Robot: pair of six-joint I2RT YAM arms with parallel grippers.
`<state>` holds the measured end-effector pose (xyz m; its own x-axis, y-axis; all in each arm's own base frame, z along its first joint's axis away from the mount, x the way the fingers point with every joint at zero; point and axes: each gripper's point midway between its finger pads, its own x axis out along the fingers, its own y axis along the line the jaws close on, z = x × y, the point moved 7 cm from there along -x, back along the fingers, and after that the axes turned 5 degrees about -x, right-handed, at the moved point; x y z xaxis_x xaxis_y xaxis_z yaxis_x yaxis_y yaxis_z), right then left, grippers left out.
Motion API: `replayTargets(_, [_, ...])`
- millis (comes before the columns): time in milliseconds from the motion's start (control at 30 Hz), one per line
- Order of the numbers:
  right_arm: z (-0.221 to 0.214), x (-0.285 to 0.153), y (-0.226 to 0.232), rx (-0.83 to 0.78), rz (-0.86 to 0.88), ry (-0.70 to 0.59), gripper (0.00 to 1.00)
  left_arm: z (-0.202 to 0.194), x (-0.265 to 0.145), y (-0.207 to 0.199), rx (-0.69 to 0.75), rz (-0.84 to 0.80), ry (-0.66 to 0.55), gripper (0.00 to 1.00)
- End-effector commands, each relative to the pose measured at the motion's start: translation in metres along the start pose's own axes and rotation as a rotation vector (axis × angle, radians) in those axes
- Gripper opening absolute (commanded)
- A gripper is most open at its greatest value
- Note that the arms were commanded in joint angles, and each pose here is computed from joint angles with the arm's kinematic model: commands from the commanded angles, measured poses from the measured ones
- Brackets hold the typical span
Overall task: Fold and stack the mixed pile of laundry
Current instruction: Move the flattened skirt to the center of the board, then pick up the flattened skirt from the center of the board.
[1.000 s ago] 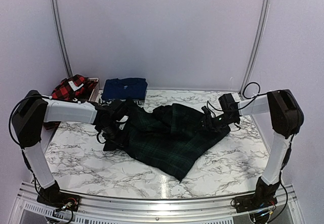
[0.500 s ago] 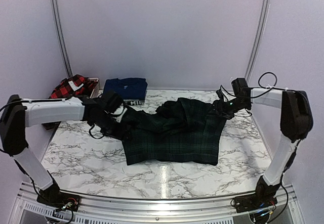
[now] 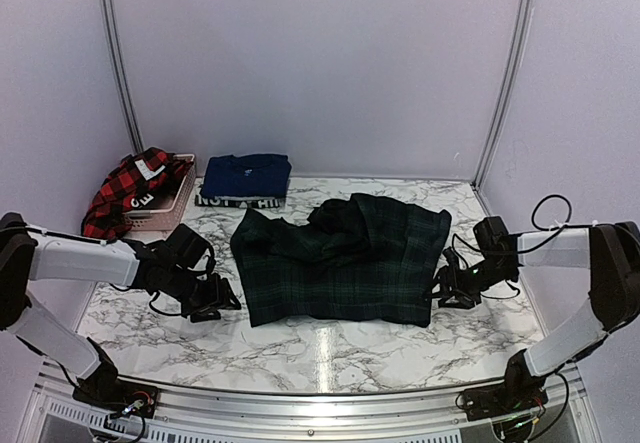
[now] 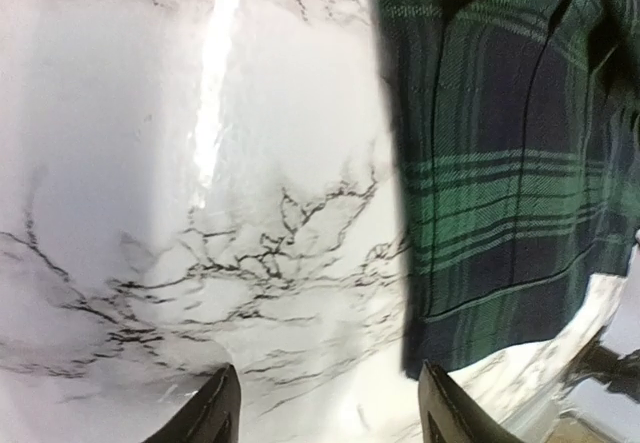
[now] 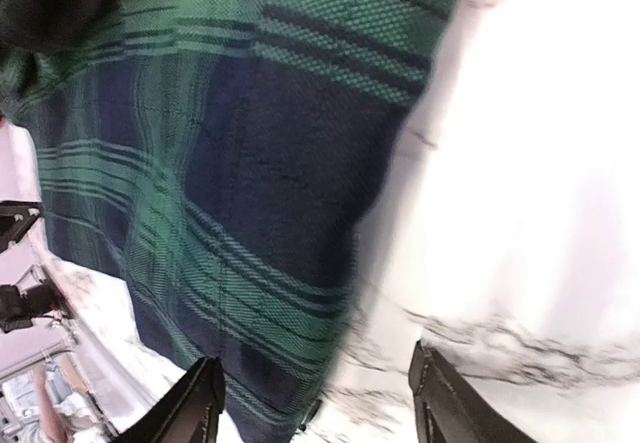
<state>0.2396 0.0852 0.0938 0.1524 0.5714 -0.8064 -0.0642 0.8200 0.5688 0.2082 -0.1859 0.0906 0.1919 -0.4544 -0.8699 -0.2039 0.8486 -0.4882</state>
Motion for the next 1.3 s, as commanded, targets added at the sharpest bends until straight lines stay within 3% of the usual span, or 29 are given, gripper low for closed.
replayTargets(0, [-0.016, 0.013, -0.006, 0.055, 0.036, 0.020, 0.61, -0.001, 0.003, -0.012, -0.075, -0.142, 0.003, 0.59])
replayTargets(467, [-0.045, 0.041, -0.010, 0.080, 0.087, 0.118, 0.49, -0.015, 0.044, -0.031, 0.011, -0.128, 0.083, 0.48])
replayTargets(567, [-0.042, 0.043, -0.008, 0.072, 0.110, 0.122, 0.33, -0.013, 0.046, -0.035, 0.022, -0.133, 0.082, 0.32])
replayTargets(667, [-0.025, 0.029, 0.004, 0.023, 0.114, 0.066, 0.16, -0.004, 0.035, -0.048, 0.057, -0.147, 0.030, 0.04])
replayTargets(733, [-0.007, 0.012, 0.018, -0.032, 0.125, -0.002, 0.02, 0.005, 0.020, -0.066, 0.094, -0.176, -0.008, 0.00])
replayTargets(767, [0.003, 0.002, 0.026, -0.058, 0.130, -0.038, 0.00, 0.009, 0.012, -0.076, 0.126, -0.190, -0.025, 0.00])
replayTargets(1033, [0.081, -0.084, 0.090, -0.224, 0.186, -0.296, 0.00, 0.050, -0.076, -0.147, 0.255, -0.322, -0.226, 0.00])
replayTargets(1267, [0.145, -0.188, 0.170, -0.434, 0.246, -0.554, 0.00, 0.084, -0.209, -0.225, 0.429, -0.516, -0.494, 0.00])
